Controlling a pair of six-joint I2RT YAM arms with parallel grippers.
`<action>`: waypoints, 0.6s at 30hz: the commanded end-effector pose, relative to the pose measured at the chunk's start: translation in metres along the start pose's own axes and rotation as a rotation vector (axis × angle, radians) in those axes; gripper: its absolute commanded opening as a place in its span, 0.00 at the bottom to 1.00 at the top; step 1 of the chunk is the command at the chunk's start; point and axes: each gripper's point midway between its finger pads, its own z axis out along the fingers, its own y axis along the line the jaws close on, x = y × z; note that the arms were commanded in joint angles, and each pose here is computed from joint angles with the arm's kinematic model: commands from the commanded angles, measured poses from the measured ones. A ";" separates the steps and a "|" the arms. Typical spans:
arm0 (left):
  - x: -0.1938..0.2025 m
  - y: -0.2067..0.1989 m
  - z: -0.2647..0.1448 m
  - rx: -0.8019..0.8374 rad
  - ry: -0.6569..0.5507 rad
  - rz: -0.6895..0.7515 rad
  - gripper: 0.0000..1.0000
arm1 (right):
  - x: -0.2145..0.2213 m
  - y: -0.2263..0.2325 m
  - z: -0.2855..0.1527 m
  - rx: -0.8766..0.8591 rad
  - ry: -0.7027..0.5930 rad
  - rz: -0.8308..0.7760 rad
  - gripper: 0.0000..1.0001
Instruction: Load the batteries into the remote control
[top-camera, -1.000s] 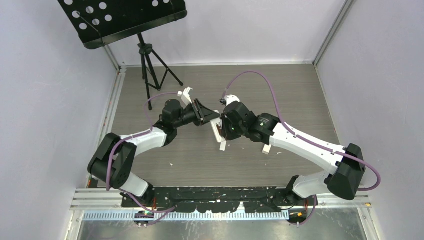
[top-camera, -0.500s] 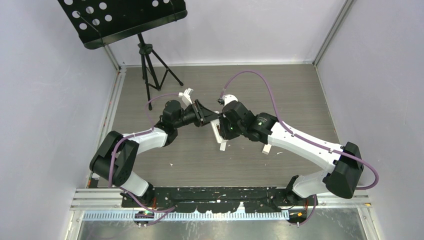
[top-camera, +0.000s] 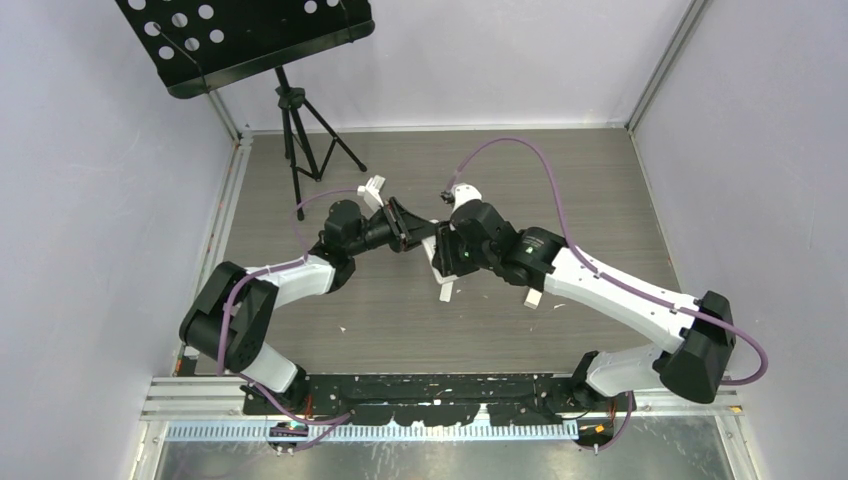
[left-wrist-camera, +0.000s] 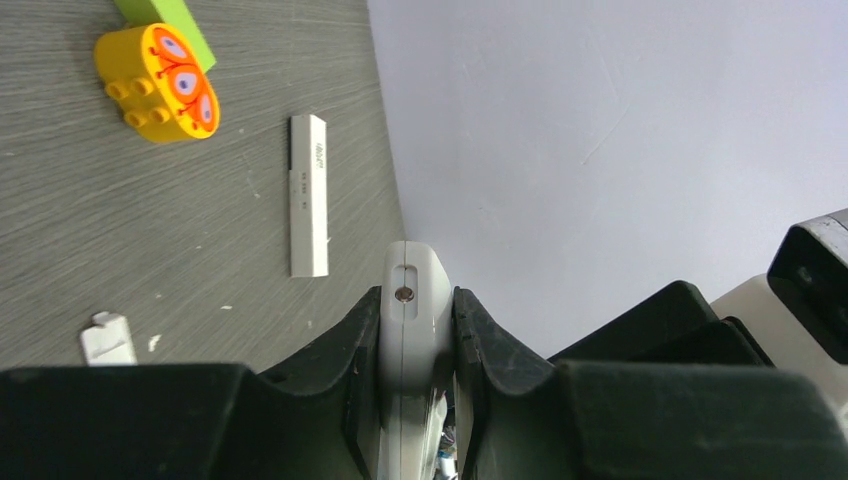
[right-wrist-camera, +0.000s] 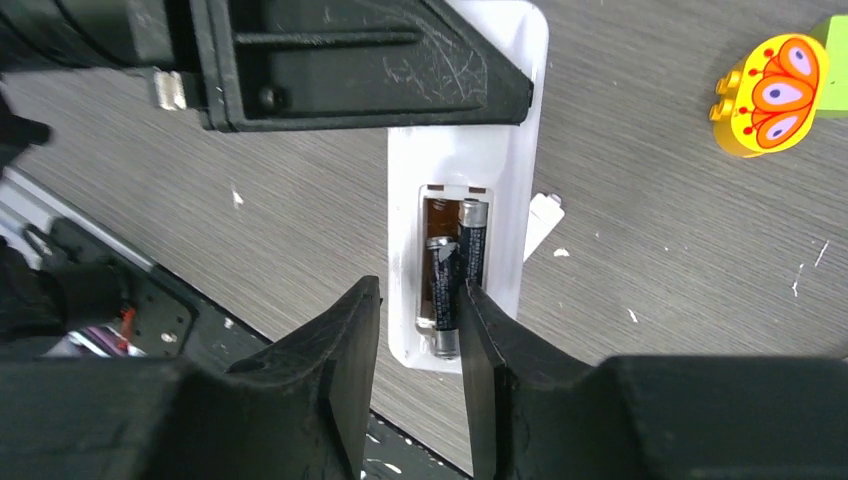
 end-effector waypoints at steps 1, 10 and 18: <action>-0.003 -0.030 -0.001 0.121 -0.008 -0.021 0.00 | -0.048 0.014 -0.034 -0.064 -0.208 0.112 0.41; -0.017 -0.064 -0.008 0.234 -0.072 -0.123 0.00 | -0.086 -0.011 -0.085 0.002 -0.453 0.312 0.46; -0.066 -0.120 -0.014 0.353 -0.268 -0.207 0.00 | -0.105 -0.028 -0.132 -0.112 -0.688 0.740 0.63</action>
